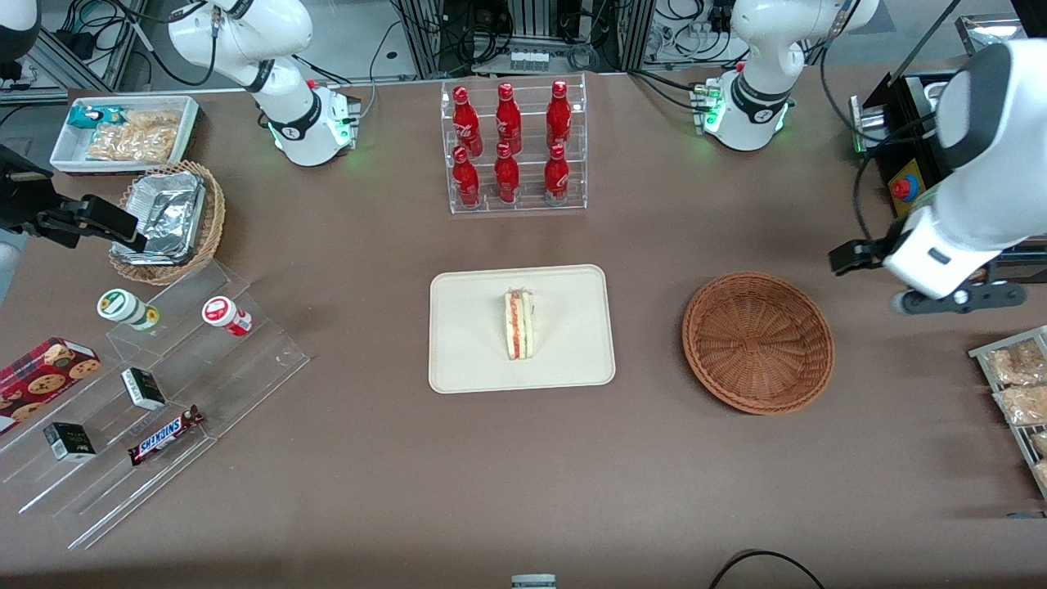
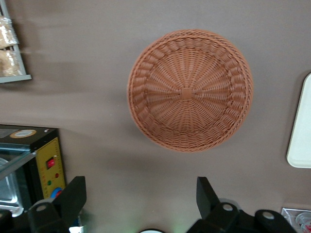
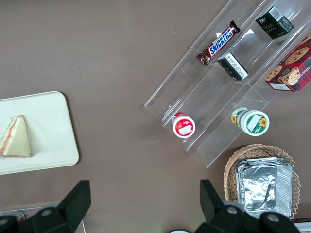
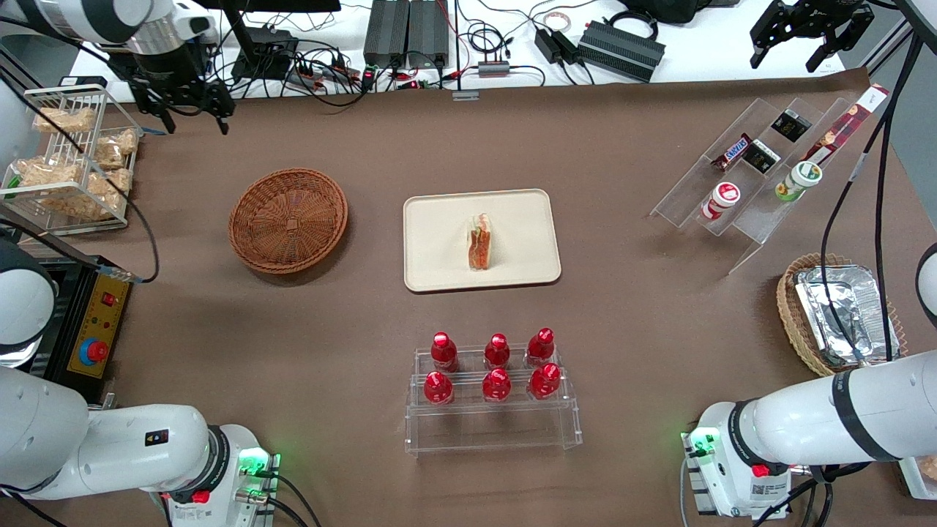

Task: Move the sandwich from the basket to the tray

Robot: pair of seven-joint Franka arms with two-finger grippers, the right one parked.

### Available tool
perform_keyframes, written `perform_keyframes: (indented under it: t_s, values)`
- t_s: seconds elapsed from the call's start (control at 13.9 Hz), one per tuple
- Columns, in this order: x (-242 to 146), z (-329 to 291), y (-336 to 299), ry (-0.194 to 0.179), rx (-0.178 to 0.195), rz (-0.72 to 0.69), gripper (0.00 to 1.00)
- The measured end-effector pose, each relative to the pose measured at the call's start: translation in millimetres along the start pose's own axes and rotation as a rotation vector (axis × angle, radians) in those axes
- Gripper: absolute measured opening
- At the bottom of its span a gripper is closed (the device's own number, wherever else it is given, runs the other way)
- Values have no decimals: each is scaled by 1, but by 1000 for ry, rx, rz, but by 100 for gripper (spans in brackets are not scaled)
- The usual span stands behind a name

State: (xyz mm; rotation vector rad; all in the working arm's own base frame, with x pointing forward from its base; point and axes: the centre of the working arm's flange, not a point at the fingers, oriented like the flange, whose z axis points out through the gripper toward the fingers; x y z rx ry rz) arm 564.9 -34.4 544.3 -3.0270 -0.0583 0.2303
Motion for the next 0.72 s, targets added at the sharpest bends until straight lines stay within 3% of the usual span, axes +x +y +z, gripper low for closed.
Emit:
perform_keyframes:
  t_s: [0.29, 0.5, 0.72]
  values:
    - [-22, -19, -15, -23, -8, 45, 100]
    - [-31, -36, -13, -1, -10, 59, 100]
    - [-31, -43, -16, 13, -45, 52, 100]
